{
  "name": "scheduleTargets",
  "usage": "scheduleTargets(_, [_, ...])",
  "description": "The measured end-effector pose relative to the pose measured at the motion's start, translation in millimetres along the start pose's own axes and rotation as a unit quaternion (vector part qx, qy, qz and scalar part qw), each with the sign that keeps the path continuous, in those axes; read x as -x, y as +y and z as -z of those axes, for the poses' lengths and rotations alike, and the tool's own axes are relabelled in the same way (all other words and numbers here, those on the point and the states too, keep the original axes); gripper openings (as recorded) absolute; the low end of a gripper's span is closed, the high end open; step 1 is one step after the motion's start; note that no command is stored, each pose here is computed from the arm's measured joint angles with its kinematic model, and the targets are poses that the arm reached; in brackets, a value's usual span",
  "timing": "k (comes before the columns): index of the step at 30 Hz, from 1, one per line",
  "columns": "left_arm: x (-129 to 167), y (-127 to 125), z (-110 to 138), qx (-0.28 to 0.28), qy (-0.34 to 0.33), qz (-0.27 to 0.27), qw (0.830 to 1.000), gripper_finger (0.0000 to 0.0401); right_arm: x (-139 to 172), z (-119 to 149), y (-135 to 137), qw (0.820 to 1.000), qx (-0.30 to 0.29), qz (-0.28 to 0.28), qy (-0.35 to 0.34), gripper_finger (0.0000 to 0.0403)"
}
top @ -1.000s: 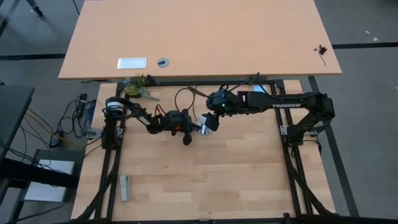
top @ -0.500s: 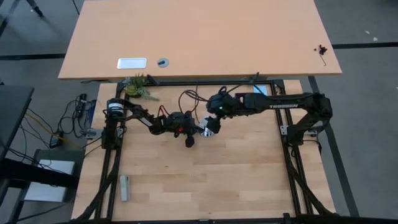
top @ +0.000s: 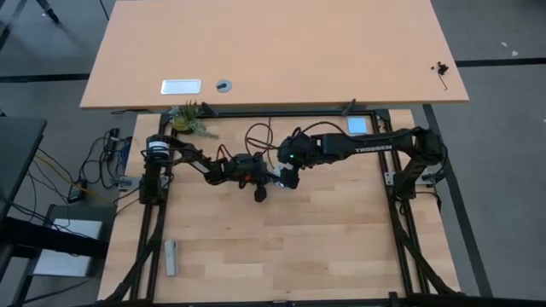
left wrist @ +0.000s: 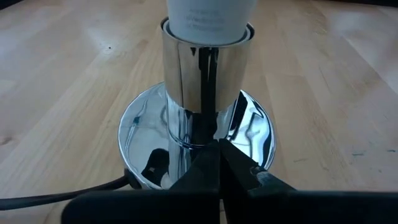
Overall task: Screw lightbulb
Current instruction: Remove the white lightbulb from the silver lamp
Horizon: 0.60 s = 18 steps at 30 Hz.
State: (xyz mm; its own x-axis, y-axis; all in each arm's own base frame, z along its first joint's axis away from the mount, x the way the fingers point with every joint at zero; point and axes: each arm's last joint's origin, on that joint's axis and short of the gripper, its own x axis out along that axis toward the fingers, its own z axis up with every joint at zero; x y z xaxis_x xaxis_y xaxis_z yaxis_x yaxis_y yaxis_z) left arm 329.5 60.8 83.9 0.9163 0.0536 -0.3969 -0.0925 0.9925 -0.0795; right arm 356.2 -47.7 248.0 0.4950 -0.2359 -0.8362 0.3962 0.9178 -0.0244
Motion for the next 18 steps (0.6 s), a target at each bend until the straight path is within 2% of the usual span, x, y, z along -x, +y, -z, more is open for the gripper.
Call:
scheduleTargets(3, [0.0, 0.0, 0.0, 0.000, 0.000, 0.000, 1.000, 0.0000, 0.0, 0.0, -0.6, 1.000, 0.031, -0.002, 0.001, 0.0290])
scheduleTargets(7, [0.0, 0.1, 0.0, 0.000, 0.000, -0.001, 1.000, 0.0000, -0.1, -0.4, -3.1, 0.993, 0.115, -0.029, 0.005, 0.0270])
scheduleTargets(10, [0.0, 0.1, 0.0, 0.000, 0.000, -0.001, 1.000, 0.0000, 0.0, -0.7, -5.6, 0.975, 0.210, -0.071, 0.005, 0.0269])
scheduleTargets(12, [0.0, 0.1, 0.0, 0.000, 0.000, -0.001, 1.000, 0.0000, -0.1, -0.9, -6.7, 0.962, 0.261, -0.077, 0.001, 0.0271])
scheduleTargets(15, [0.1, 0.1, 0.3, -0.001, 0.001, -0.001, 1.000, 0.0000, -0.6, -1.4, -9.1, 0.955, 0.288, -0.074, -0.001, 0.0278])
scheduleTargets(18, [0.1, 0.1, 0.3, -0.001, 0.001, -0.001, 1.000, 0.0000, 0.1, -2.3, -9.2, 0.957, 0.280, -0.072, -0.006, 0.0286])
